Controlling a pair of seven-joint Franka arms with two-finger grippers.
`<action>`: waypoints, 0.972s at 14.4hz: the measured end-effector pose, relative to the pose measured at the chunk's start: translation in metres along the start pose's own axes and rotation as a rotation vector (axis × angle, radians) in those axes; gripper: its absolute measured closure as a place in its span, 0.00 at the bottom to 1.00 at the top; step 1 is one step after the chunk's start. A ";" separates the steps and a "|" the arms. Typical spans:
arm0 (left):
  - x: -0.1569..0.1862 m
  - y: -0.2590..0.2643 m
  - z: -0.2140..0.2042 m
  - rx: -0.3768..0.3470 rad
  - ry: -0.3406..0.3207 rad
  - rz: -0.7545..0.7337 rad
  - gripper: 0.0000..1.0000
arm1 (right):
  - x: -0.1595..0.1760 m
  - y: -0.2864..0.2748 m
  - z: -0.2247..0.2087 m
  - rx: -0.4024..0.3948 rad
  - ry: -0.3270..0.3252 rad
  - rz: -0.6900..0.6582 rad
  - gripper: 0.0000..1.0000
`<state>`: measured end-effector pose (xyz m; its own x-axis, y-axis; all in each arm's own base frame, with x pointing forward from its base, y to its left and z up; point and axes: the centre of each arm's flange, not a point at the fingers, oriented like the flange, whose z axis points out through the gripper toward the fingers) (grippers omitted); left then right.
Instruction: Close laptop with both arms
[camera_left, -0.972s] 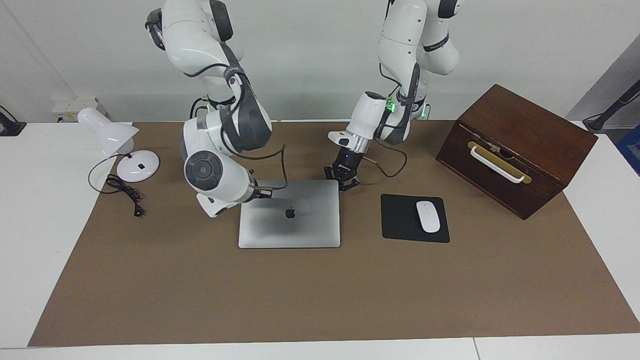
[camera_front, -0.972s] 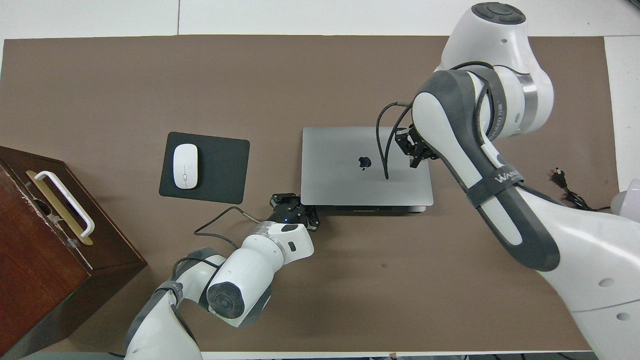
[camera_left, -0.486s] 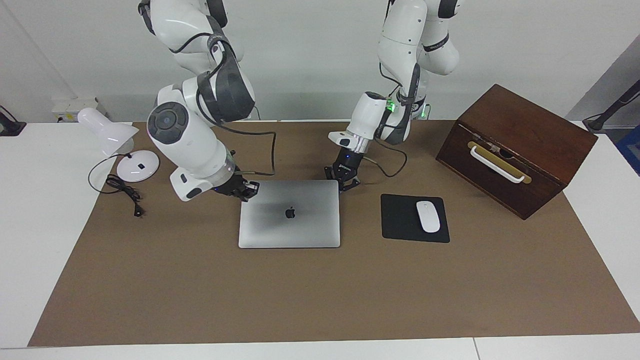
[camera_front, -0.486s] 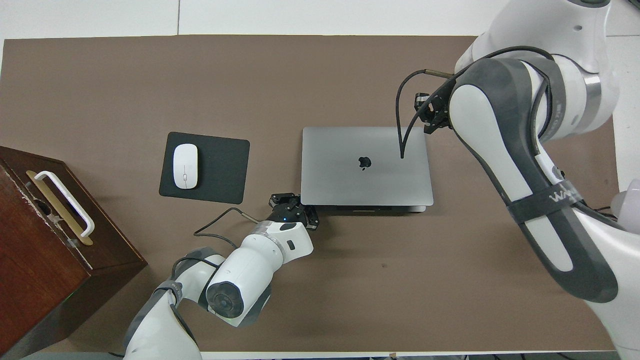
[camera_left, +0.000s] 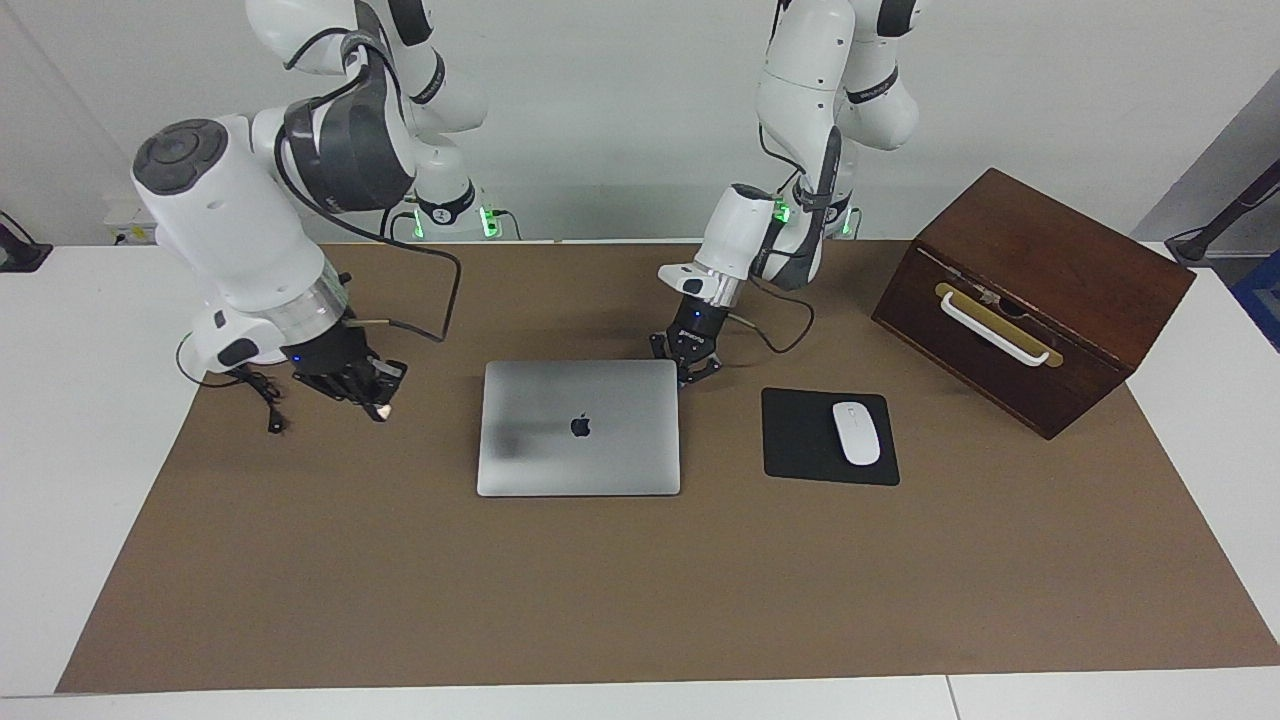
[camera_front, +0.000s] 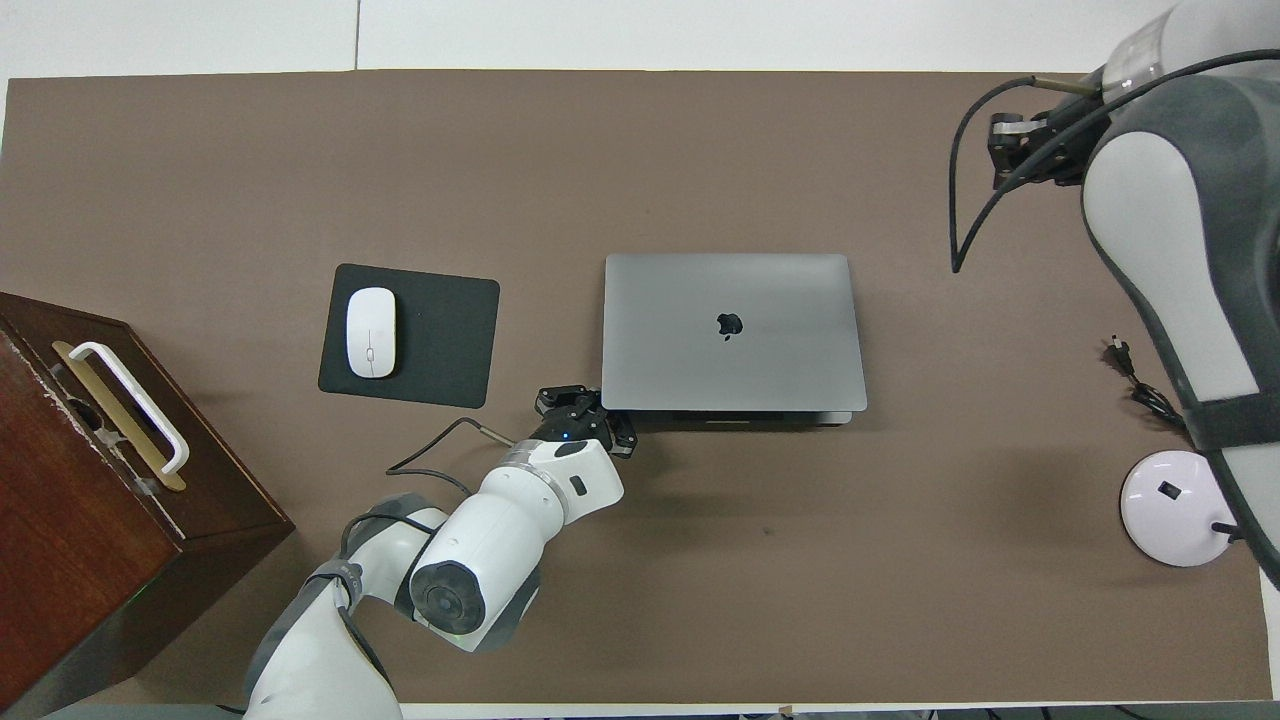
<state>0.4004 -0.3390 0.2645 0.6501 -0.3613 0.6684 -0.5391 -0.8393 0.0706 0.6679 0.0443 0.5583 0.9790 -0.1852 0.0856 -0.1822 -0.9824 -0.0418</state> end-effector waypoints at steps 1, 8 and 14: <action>0.000 -0.002 0.000 0.003 0.000 -0.004 0.99 | -0.003 0.004 -0.013 -0.039 0.027 -0.024 0.99; 0.007 -0.021 -0.004 0.030 -0.142 -0.066 0.99 | -0.022 0.049 -0.064 -0.096 0.041 -0.093 0.32; 0.047 -0.040 -0.072 0.027 -0.340 -0.128 0.99 | -0.043 0.046 -0.069 -0.098 0.027 -0.078 0.00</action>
<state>0.4142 -0.2928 0.3460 0.8547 -0.3636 0.3706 -0.4308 -0.8951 0.1152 0.6111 0.0053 0.6213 0.9879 -0.1075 0.1117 -0.1150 -0.9913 0.0633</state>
